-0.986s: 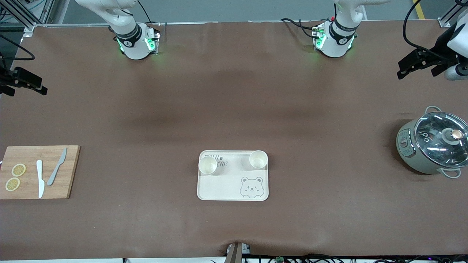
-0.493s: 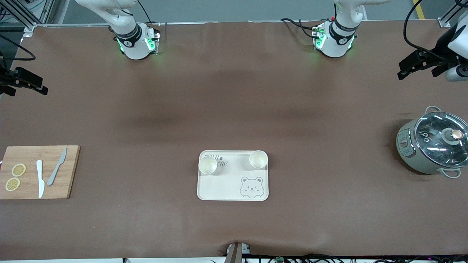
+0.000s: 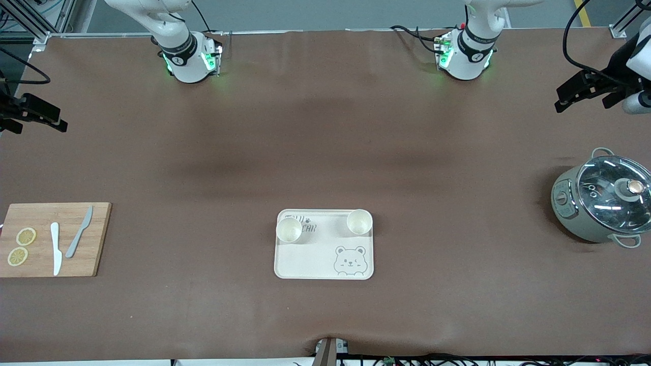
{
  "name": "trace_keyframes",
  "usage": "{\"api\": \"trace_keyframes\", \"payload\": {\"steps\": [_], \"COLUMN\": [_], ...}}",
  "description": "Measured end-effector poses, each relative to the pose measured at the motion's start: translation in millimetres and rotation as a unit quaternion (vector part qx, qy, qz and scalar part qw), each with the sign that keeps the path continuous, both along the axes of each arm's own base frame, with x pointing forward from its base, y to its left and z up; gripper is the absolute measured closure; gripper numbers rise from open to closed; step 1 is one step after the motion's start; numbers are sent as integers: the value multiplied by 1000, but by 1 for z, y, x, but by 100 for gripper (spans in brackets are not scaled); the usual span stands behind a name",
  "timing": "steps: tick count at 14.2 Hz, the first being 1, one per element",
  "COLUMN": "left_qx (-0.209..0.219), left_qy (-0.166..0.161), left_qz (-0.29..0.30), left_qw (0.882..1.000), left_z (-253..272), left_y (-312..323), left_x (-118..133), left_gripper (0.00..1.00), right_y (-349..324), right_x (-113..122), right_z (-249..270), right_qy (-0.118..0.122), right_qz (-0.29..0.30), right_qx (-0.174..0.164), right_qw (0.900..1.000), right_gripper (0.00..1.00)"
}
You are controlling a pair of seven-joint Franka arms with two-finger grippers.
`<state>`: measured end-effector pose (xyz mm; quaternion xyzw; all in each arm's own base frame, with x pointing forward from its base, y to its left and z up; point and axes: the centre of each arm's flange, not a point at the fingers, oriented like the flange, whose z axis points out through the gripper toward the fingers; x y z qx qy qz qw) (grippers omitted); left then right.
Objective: Place white IKEA cup upright on tray with both arms
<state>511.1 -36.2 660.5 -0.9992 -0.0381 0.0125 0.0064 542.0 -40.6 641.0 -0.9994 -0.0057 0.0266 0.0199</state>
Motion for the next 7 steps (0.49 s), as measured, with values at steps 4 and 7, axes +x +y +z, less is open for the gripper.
{"api": "trace_keyframes", "payload": {"steps": [4,7], "left_qx": [0,0], "left_qy": [-1,-2], "left_qz": [0,0], "left_qw": [1000,1000], "left_z": [1,1], "left_y": [0,0], "left_x": [0,1], "left_gripper": [0,0], "right_y": [2,2], "right_x": [0,0], "right_z": [0,0], "right_qy": [0,0], "right_qz": [1,1], "right_qx": [0,0], "right_qw": [1000,1000], "right_gripper": [0,0]}}
